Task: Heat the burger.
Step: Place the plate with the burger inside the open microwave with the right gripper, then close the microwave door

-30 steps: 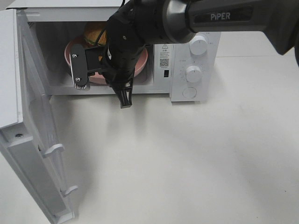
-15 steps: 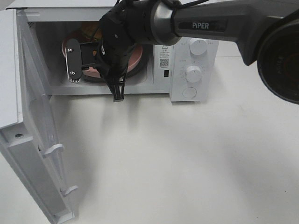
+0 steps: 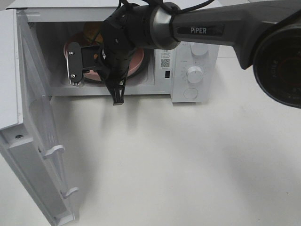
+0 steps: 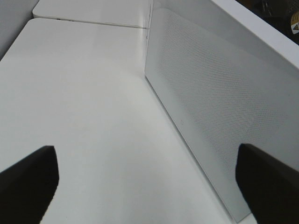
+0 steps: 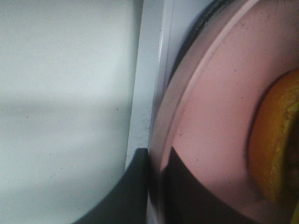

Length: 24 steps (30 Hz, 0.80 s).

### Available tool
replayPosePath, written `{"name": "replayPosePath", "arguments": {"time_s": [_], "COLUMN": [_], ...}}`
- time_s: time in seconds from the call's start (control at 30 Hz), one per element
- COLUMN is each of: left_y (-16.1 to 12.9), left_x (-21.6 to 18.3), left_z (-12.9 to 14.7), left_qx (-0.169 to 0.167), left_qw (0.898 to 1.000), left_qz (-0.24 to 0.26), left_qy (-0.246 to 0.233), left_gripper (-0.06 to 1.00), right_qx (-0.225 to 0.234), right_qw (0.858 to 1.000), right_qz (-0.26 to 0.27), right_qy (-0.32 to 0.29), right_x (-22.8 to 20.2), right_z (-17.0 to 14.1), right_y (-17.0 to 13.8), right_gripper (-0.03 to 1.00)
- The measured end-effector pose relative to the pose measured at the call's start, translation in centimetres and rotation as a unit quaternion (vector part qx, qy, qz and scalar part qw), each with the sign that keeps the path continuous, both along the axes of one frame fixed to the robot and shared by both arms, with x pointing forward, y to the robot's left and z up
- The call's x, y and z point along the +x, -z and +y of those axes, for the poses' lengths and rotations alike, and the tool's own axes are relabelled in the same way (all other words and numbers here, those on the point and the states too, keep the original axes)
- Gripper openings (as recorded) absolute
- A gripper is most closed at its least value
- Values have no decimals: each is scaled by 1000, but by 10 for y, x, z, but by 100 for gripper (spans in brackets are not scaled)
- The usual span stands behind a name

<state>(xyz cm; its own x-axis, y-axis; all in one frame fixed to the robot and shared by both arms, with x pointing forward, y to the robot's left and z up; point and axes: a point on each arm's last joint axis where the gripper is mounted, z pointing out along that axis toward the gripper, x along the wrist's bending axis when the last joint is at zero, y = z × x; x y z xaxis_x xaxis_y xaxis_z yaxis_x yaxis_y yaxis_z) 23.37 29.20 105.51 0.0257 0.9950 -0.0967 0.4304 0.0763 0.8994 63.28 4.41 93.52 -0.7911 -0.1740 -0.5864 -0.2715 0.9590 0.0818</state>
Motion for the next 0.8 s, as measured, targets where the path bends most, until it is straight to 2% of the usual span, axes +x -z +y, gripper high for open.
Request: {"name": "replayPosePath", "arguments": {"time_s": [0.4,0.47,0.53,0.57,0.6,0.63,0.67,0.73,0.8], "left_y": [0,0,0,0,0,0,0,0,0], "left_x": [0,0,0,0,0,0,0,0,0], "left_z": [0,0,0,0,0,0,0,0,0], "left_qx": [0,0,0,0,0,0,0,0,0], "left_qw": [1000,1000,1000,1000,1000,1000,1000,1000,1000], "left_qz": [0,0,0,0,0,0,0,0,0], "left_qy": [0,0,0,0,0,0,0,0,0], "left_gripper": [97,97,97,97,97,97,97,97,97], "right_qx": [2,13,16,21,21,24,24,20,12], "right_qw": [1000,1000,1000,1000,1000,1000,1000,1000,1000], "right_qz": [-5,-17,-20,-19,-19,-18,-18,-14,-8], "right_qy": [-2,-7,-7,-3,-3,1,1,3,7], "right_x": [6,7,8,8,8,8,8,8,7], "right_z": [-1,1,2,2,2,2,2,1,0], "right_y": [10,7,6,5,5,4,4,5,6], "right_gripper": [10,18,21,28,28,35,35,44,47]}}
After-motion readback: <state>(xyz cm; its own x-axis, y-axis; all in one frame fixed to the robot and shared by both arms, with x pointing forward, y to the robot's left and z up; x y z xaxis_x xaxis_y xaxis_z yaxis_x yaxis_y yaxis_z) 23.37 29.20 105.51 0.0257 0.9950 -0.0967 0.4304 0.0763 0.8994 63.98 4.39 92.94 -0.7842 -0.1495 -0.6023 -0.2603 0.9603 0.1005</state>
